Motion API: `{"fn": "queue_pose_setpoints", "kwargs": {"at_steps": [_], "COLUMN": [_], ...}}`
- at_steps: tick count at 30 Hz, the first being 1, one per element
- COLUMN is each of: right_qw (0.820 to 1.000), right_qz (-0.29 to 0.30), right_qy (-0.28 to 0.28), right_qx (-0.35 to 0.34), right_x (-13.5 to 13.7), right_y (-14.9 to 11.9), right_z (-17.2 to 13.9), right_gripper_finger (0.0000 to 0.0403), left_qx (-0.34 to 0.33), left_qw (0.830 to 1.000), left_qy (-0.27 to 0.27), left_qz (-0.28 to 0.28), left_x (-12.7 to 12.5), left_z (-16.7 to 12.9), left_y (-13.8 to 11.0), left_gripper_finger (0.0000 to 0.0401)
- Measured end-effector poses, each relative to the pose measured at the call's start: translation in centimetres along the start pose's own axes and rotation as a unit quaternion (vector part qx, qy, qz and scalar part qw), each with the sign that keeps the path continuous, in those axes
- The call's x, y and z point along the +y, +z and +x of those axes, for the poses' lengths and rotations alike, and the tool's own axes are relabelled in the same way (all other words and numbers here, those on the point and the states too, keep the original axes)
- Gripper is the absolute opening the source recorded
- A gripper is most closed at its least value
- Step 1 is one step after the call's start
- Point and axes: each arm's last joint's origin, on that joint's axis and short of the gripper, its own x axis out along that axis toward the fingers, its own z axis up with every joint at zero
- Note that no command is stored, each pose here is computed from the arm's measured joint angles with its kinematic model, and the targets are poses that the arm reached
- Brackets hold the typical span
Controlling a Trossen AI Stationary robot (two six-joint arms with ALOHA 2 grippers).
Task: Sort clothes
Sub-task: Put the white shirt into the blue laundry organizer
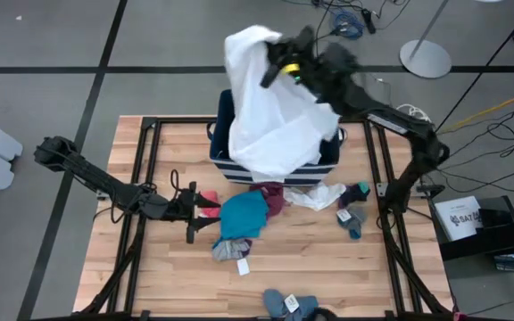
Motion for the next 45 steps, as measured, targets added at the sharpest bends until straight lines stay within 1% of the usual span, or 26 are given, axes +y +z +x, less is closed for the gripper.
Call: {"fn": "queue_pose_setpoints", "kwargs": {"at_steps": [3,8,10,12,14,16,19,21,25,28,29,30,32,36,38,39,41,42,45], "right_qw": [0.999,0.994,0.988,0.977,0.961,0.942,0.912,0.891,0.841,0.793,0.782,0.778,0.777,0.794,0.795,0.791,0.775,0.763,0.717], "right_qz": [0.023,0.024,0.016,0.005,-0.016,-0.042,-0.073,-0.078,-0.057,-0.047,-0.048,-0.048,-0.048,-0.045,-0.043,-0.041,-0.041,-0.042,-0.052], "right_qy": [0.002,-0.002,-0.003,-0.001,0.013,0.024,0.036,0.044,0.067,0.063,0.06,0.059,0.058,0.061,0.065,0.068,0.07,0.068,0.059], "right_qx": [0.034,0.109,0.156,0.214,0.277,0.333,0.402,0.444,0.533,0.604,0.618,0.624,0.625,0.603,0.602,0.606,0.627,0.641,0.693], "right_x": [0.1,0.2,0.2,0.4,0.5,0.5,0.5,0.3,0.1,0.0,-0.1,-0.1,0.0,0.3,0.5,0.5,0.6,0.6,0.5], "right_y": [-2.9,-6.8,-8.0,-8.9,-9.3,-9.0,-8.5,-8.6,-9.0,-9.7,-10.1,-10.5,-11.6,-14.9,-17.1,-18.2,-20.4,-21.3,-23.7], "right_z": [1.4,2.6,2.5,1.9,0.9,-0.4,-2.4,-3.4,-5.5,-6.9,-7.1,-7.1,-6.9,-5.3,-4.7,-4.4,-4.2,-4.3,-5.0], "right_gripper_finger": [0.0,0.0,0.0,0.0,0.0,0.0,0.0,0.0,0.0,0.0,0.0,0.0,0.0,0.0,0.0,0.0,0.0,0.0,0.0], "left_qx": [0.002,0.004,0.006,0.008,0.009,0.01,0.01,0.01,0.007,0.004,0.004,0.004,0.003,-0.001,-0.002,0.0,0.002,0.004,0.007], "left_qw": [1.0,1.0,1.0,1.0,1.0,1.0,0.999,0.999,1.0,1.0,1.0,1.0,1.0,1.0,1.0,1.0,1.0,1.0,0.999], "left_qy": [-0.006,-0.011,-0.019,-0.023,-0.026,-0.028,-0.028,-0.028,-0.028,-0.027,-0.026,-0.025,-0.023,-0.013,-0.01,-0.013,-0.021,-0.025,-0.033], "left_qz": [0.001,0.003,0.004,0.004,0.005,0.009,0.013,0.013,0.012,0.01,0.01,0.01,0.009,0.007,0.006,0.006,0.006,0.006,0.005], "left_x": [0.0,-0.1,-0.1,-0.1,-0.2,-0.2,-0.2,-0.2,-0.2,-0.1,-0.1,0.0,0.1,0.4,0.6,0.7,0.9,1.0,1.2], "left_z": [0.0,0.0,0.0,0.0,0.0,0.0,0.0,0.0,0.0,0.0,0.1,0.1,0.1,0.2,0.3,0.4,0.5,0.5,0.6], "left_y": [0.0,0.0,0.0,0.0,-0.1,-0.1,-0.1,-0.1,0.0,0.1,0.1,0.1,0.1,0.3,0.3,0.4,0.4,0.4,0.5], "left_gripper_finger": [0.0215,0.0215,0.0215,0.0215,0.0215,0.0215,0.0215,0.0215,0.0215,0.0215,0.0215,0.0215,0.0215,0.0215,0.0215,0.0215,0.0215,0.0215,0.0215]}}
